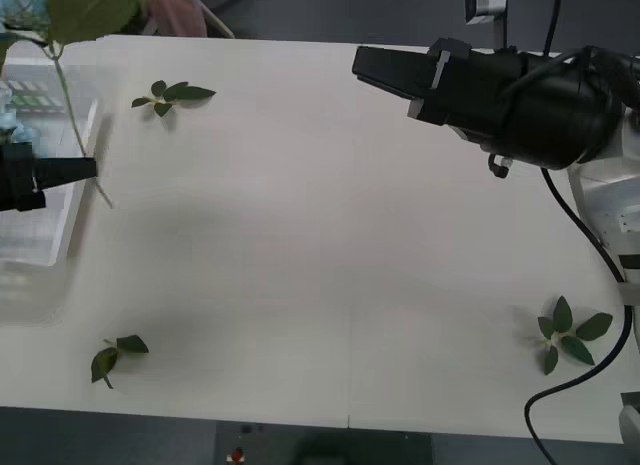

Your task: Put the red flowers into the right box and the blue flowers into the left box

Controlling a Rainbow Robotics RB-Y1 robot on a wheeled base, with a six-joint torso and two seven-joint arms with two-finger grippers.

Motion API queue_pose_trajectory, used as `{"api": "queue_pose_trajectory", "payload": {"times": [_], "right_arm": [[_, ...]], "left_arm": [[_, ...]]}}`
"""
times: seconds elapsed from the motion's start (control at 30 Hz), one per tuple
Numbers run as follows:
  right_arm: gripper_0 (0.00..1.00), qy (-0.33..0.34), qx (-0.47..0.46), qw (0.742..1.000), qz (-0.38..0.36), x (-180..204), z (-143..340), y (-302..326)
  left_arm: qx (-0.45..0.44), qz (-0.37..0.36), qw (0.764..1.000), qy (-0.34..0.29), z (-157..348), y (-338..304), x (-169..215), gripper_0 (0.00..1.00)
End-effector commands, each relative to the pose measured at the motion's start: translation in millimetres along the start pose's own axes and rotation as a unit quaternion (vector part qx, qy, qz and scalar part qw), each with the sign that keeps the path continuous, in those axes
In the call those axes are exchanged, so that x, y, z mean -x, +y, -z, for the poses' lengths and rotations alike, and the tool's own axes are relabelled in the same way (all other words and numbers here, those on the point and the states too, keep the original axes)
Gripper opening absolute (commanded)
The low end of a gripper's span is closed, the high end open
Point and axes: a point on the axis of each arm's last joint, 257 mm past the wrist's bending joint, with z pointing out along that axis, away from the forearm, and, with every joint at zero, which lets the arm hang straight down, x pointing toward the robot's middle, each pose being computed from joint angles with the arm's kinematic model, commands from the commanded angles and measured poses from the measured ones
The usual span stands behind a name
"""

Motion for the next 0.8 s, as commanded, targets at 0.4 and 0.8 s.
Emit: {"api": "queue_pose_trajectory", "payload": {"times": [0.4, 0.8], "right_arm": [[1.0, 0.069, -0.133, 0.983, 0.106, 10, 122, -27], [1.0, 0.162, -0.185, 0.958, 0.146, -8, 220, -31]], "left_arm": [[0.115, 0.07, 0.989, -0.065, 121, 132, -15, 0.0], [0.198, 0.068, 0.974, -0.091, 158, 200, -64, 0.0]]}}
